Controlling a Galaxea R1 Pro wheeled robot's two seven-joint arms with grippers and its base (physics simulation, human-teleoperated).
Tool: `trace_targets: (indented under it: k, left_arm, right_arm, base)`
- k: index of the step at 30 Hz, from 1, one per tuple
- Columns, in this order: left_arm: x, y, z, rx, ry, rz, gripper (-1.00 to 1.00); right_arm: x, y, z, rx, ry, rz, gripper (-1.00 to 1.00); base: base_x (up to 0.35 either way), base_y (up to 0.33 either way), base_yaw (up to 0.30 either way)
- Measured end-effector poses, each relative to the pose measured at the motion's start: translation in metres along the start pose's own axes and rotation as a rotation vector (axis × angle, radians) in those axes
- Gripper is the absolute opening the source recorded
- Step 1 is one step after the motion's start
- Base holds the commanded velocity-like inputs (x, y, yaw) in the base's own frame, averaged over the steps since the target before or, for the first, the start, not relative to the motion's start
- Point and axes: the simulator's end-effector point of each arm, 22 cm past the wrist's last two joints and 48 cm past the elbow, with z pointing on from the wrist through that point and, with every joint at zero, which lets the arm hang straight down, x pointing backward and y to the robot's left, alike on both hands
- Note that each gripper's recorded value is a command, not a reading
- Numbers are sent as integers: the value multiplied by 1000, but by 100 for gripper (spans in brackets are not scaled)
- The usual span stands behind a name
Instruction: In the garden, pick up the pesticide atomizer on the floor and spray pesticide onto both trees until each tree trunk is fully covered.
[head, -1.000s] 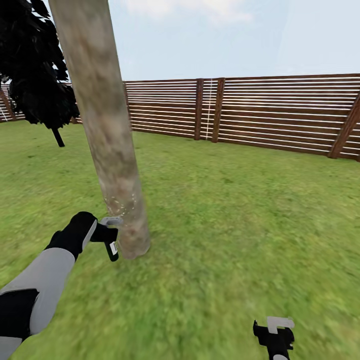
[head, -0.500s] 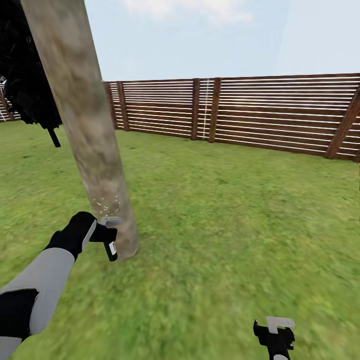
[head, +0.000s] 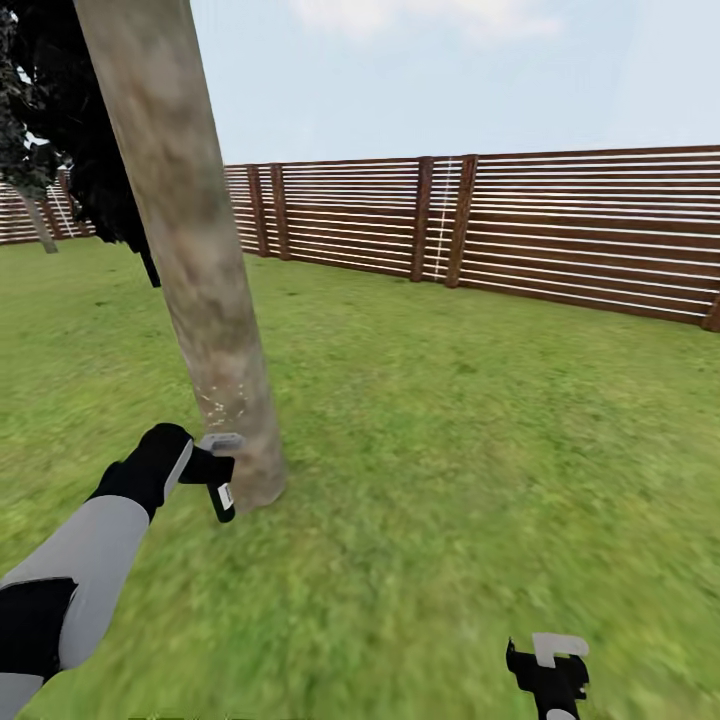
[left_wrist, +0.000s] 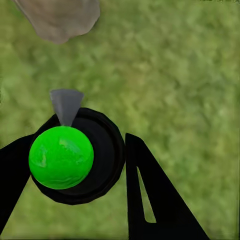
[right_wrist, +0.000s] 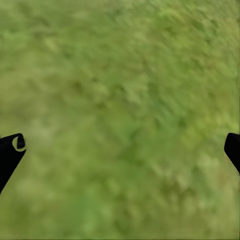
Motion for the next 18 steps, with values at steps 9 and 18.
trace_targets:
  k: [9,18]
  left_arm:
    - [1,6,0,-14,2,1,-100]
    - [8,23,13,-105,-55,27,-100]
  right_arm:
    - [0,0,0,0,-1,0,100]
    - [0,0,0,0,0,0,100]
  base:
    - [221,-208,59]
    - [234,-199,220]
